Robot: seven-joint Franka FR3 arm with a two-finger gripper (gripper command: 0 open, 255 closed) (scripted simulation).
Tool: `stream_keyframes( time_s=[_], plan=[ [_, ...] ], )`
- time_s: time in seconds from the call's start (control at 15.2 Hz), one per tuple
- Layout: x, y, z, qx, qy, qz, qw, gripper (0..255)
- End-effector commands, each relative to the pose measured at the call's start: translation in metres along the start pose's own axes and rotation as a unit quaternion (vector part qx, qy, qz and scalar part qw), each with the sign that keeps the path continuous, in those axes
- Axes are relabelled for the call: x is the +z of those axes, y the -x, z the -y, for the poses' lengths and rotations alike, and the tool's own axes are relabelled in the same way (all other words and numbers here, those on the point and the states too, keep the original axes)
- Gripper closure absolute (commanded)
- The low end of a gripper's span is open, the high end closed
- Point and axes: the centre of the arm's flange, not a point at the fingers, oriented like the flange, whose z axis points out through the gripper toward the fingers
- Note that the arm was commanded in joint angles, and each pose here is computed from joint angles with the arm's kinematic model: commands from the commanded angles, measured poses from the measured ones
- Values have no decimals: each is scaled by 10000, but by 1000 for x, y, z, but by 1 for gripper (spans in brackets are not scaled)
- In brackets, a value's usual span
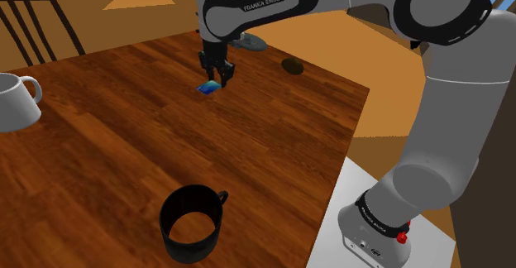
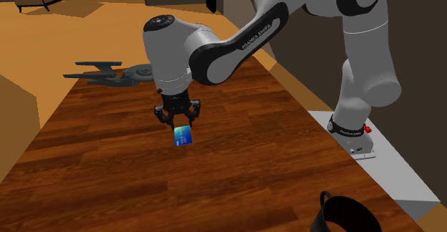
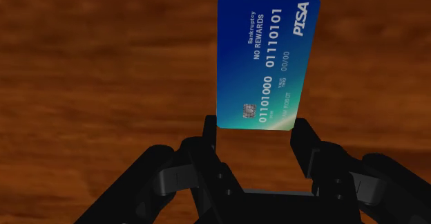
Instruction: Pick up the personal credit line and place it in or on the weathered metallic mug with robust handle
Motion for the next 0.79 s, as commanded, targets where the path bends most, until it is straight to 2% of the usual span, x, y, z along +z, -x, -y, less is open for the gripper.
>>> stream_keyframes(
  time_s=[0.0, 0.73],
  plan=[
    [-11, -2, -1, -1, 2, 1, 10000, 255],
    [-69, -11, -3, -1, 2, 1, 10000, 255]
  ],
)
